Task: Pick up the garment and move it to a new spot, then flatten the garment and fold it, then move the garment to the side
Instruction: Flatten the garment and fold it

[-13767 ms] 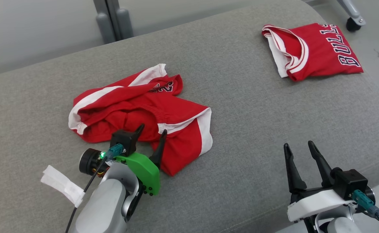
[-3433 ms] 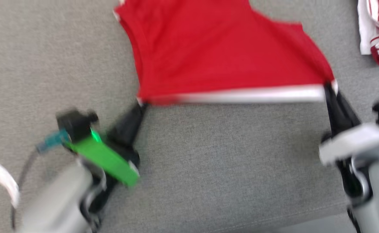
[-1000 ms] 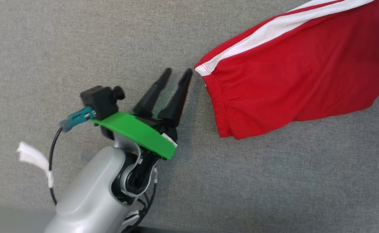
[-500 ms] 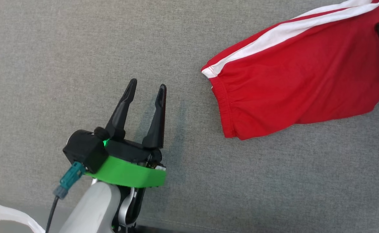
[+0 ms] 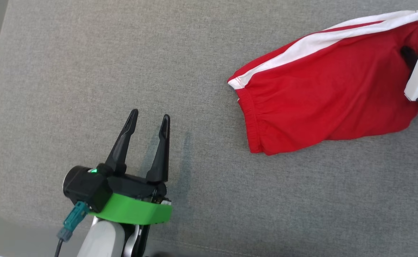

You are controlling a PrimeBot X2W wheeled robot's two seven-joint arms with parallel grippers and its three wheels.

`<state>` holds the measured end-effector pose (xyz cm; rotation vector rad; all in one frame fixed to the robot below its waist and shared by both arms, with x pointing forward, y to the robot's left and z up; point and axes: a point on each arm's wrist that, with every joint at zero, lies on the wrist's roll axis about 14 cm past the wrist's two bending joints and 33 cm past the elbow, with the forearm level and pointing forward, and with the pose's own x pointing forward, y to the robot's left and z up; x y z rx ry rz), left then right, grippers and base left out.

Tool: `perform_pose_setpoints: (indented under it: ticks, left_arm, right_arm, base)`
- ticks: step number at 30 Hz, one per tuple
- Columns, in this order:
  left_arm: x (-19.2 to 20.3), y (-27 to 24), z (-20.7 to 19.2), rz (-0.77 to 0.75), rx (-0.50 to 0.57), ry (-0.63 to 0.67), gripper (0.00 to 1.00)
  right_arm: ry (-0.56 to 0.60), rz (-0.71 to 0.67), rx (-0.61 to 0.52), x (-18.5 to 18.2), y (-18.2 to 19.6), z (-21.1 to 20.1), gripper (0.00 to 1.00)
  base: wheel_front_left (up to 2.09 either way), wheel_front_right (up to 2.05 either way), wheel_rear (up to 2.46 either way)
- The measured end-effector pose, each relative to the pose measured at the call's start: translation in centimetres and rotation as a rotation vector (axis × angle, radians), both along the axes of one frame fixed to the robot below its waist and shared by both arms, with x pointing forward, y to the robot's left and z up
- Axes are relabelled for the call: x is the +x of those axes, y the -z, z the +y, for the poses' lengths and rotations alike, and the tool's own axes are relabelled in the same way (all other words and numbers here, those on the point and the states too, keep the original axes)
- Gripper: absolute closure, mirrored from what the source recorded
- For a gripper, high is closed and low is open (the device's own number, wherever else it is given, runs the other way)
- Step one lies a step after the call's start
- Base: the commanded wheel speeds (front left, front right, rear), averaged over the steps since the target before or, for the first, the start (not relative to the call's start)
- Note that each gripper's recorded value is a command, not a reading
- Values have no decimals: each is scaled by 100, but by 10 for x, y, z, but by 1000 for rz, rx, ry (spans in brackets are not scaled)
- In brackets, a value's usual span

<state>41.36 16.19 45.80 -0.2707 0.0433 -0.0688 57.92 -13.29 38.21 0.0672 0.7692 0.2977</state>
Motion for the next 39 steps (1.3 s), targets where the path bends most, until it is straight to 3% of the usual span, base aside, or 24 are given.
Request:
perform_pose_setpoints:
  ticks: [6,15,21,25,30,36,39]
  left_arm:
    - [-21,3,6,19,27,-16,0]
    - [-37,-12,4,-21,43,-5,0]
    - [-44,-15,2,-25,35,-4,0]
    - [-50,-14,-1,-17,13,-1,0]
    - [-56,-15,-5,-18,-17,3,0]
    - [-56,-17,-6,-22,-25,3,0]
    - [-56,-17,-6,-22,-24,3,0]
  right_arm:
    - [107,-37,127,-26,-22,-23,100]
    - [346,-134,113,-65,-52,-114,100]
    - [401,-217,97,-67,-75,-134,100]
    - [310,-237,99,-63,-90,-105,100]
    - [147,-188,180,-66,-100,-33,100]
    - [-22,-93,212,-75,-83,55,100]
    - [-69,-61,193,-78,-70,78,100]
  base:
    - [0,0,0]
    - [0,0,0]
    - [0,0,0]
    - [0,0,0]
    - [0,0,0]
    - [0,0,0]
    - [0,0,0]
